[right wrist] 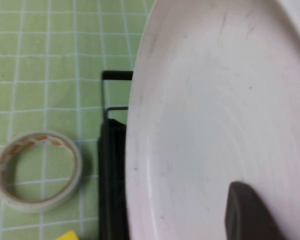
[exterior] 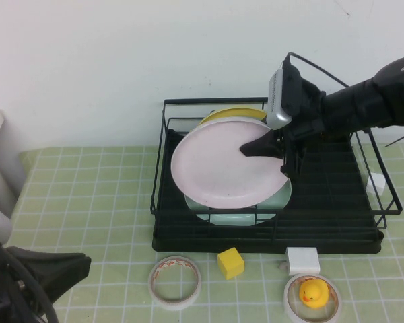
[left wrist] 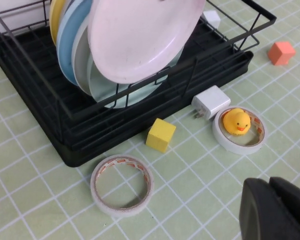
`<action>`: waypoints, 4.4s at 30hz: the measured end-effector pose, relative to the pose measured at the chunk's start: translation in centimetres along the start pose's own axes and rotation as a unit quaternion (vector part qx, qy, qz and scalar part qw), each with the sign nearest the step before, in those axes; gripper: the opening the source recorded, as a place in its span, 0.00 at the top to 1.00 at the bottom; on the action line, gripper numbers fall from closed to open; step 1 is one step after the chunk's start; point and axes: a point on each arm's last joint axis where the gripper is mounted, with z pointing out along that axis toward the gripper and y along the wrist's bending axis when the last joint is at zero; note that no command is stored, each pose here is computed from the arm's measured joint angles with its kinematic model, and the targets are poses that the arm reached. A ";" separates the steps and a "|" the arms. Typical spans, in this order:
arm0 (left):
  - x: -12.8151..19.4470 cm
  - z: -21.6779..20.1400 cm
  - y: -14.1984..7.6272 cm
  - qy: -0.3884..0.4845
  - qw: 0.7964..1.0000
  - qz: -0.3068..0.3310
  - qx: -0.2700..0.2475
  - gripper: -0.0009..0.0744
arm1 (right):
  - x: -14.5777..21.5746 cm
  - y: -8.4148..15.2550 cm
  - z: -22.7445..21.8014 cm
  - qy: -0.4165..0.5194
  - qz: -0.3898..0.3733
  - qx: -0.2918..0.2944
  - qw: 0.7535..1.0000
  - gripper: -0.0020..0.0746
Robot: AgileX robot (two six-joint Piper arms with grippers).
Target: Place plate on rack
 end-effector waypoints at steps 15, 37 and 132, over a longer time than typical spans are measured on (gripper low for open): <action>0.8 -0.1 -0.2 0.042 0.998 -0.035 0.007 0.99 | 1.0 -0.6 0.4 0.025 0.025 0.028 0.999 0.66; 1.8 -0.9 -0.5 0.087 0.994 -0.067 -0.014 0.99 | -2.5 -0.4 -2.6 0.007 -0.010 0.048 0.999 0.34; 8.1 -7.7 -5.6 -0.137 0.976 -0.115 -0.122 0.99 | 11.2 33.7 -21.0 -0.033 0.334 0.570 0.750 0.97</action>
